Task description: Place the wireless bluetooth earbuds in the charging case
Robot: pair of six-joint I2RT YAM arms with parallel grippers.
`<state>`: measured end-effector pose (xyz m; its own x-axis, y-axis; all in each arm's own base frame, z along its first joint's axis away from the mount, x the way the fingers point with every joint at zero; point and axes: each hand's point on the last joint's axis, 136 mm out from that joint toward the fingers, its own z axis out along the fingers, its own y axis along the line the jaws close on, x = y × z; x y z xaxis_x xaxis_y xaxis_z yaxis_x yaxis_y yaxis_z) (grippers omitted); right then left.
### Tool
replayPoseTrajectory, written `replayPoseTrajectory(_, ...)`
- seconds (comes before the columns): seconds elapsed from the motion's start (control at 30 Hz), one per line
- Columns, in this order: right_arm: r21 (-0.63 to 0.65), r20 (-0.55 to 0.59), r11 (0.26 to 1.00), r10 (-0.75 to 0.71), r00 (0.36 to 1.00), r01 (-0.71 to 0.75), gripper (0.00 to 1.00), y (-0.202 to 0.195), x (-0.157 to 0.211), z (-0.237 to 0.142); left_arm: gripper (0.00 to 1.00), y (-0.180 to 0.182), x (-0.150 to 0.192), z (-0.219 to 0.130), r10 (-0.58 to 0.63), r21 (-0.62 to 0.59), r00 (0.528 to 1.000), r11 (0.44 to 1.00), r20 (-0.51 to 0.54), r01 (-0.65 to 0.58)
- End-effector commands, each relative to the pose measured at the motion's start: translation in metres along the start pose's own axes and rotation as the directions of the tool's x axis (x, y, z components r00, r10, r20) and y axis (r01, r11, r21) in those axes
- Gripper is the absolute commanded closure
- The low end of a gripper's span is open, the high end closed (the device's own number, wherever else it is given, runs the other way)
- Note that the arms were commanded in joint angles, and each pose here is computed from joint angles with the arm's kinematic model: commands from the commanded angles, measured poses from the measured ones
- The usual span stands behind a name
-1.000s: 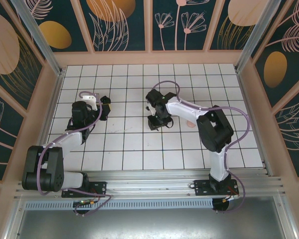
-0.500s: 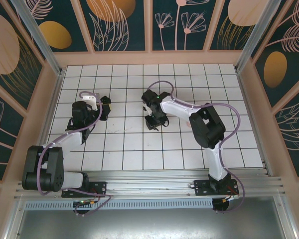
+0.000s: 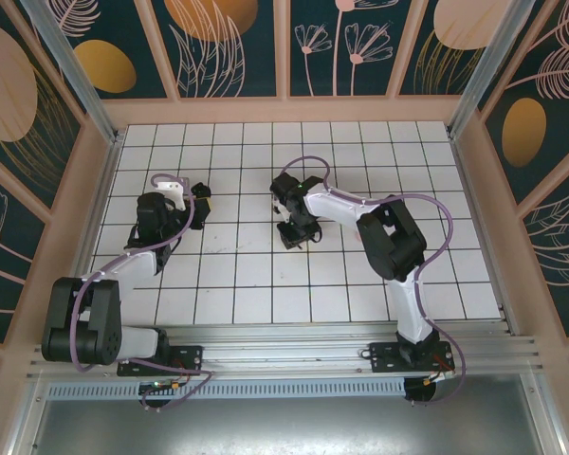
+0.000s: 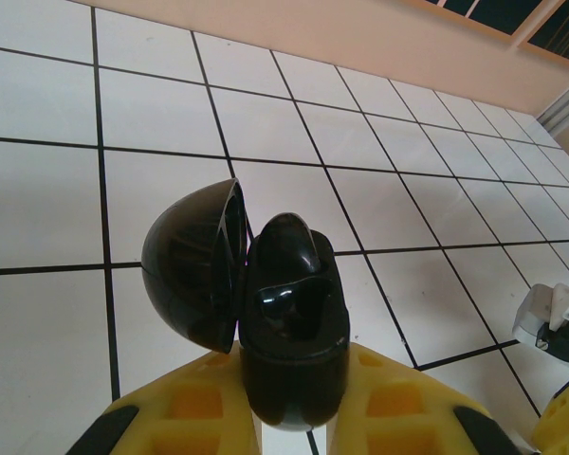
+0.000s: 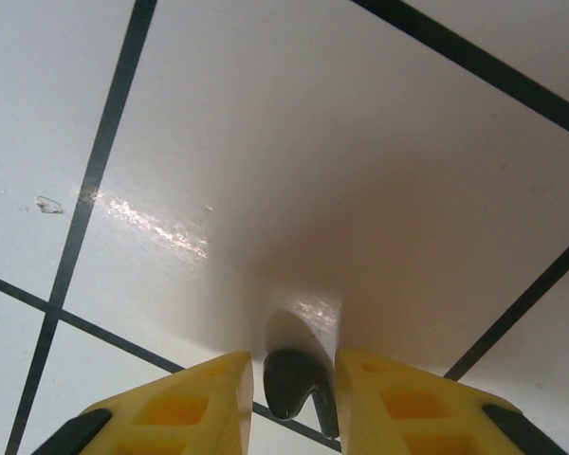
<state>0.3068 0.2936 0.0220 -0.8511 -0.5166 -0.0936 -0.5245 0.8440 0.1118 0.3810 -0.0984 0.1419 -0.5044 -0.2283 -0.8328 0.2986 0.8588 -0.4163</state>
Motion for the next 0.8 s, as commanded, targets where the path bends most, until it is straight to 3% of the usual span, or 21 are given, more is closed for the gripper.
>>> replayPoseTrajectory(0.0, 0.021, -0.035, 1.000, 0.020, 0.999, -0.019, 0.71, -0.008, 0.009, 0.008, 1.00, -0.004, -0.010, 0.003, 0.025, 0.007, 1.000, 1.000, 0.015, -0.025)
replayPoseTrajectory(0.33, 0.026, -0.013, 0.999, 0.039, 0.999, -0.039, 0.76, -0.011, 0.008, 0.010, 1.00, -0.004, -0.009, 0.004, 0.025, 0.007, 1.000, 1.000, 0.012, -0.025)
replayPoseTrajectory(0.53, 0.029, 0.025, 0.998, 0.059, 0.998, -0.060, 0.68, -0.012, -0.002, 0.004, 1.00, -0.004, -0.009, 0.004, 0.027, 0.007, 1.000, 1.000, 0.013, -0.027)
replayPoseTrajectory(0.77, 0.039, 0.064, 0.996, 0.083, 0.995, -0.085, 0.68, -0.013, -0.009, -0.006, 1.00, -0.004, -0.009, 0.004, 0.025, 0.006, 1.000, 1.000, 0.011, -0.025)
